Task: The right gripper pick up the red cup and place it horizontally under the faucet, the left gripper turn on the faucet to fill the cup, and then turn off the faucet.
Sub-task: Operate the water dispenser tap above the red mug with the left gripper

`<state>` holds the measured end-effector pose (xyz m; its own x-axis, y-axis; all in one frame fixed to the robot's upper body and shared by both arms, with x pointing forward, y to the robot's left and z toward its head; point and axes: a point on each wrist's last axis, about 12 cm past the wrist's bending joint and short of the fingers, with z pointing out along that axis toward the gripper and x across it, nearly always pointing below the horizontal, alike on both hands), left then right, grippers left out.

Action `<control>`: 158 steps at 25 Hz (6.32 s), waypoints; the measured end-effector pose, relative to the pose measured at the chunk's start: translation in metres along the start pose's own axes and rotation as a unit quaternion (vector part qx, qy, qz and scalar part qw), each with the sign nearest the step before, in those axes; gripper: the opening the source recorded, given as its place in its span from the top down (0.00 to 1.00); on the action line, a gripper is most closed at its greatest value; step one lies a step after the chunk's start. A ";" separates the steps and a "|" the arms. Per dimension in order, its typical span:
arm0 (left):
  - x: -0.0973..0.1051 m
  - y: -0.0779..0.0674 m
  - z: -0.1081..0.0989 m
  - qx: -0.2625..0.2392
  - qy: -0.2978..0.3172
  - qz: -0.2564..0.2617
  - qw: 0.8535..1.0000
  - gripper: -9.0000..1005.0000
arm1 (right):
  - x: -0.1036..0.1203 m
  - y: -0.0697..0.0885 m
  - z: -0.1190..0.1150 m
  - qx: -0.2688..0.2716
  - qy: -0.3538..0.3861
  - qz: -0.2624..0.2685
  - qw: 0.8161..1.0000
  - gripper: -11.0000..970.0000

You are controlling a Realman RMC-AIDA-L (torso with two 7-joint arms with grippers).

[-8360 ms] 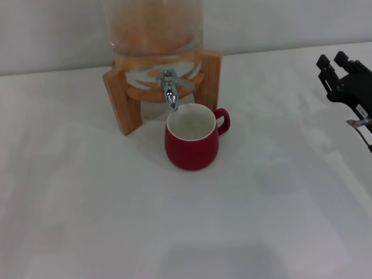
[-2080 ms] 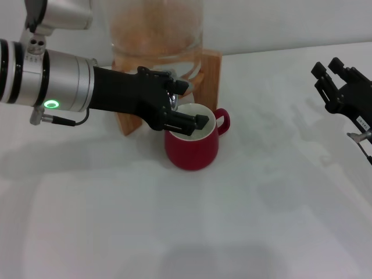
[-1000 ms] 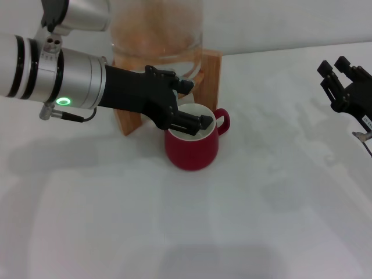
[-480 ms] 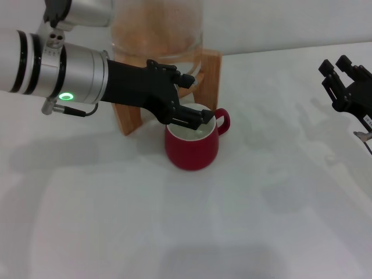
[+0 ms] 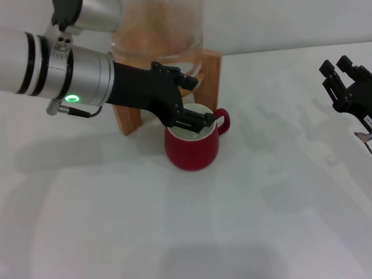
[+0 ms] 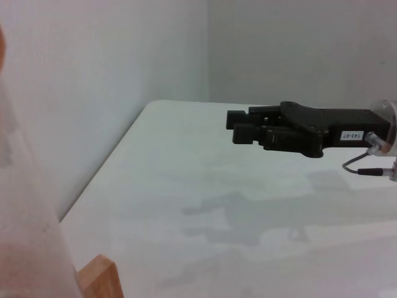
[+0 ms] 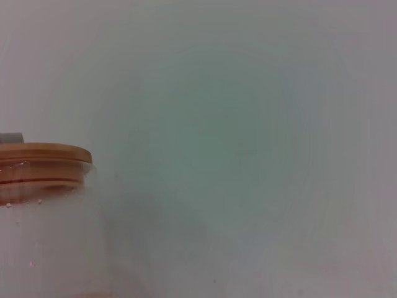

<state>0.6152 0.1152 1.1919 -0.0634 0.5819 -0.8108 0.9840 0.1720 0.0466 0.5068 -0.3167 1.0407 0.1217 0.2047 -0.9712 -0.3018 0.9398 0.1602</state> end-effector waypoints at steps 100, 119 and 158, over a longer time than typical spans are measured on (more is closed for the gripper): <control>-0.014 -0.003 0.013 -0.022 0.005 0.055 0.998 0.14 | -0.006 -0.002 -0.005 0.002 -0.025 -0.001 1.000 0.60; -0.011 -0.002 0.012 -0.028 0.013 0.059 0.998 0.14 | -0.006 -0.002 -0.009 0.002 -0.027 0.000 1.000 0.60; -0.010 0.006 0.011 -0.069 0.003 0.058 0.996 0.14 | -0.006 -0.001 -0.011 0.000 -0.031 0.001 1.000 0.60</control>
<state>0.6231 0.1017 1.1934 0.0476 0.6096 -0.7913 0.9526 0.2105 0.2194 0.4959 -0.3217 1.0449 0.1806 0.2225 -0.9580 -0.3025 0.9394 0.1612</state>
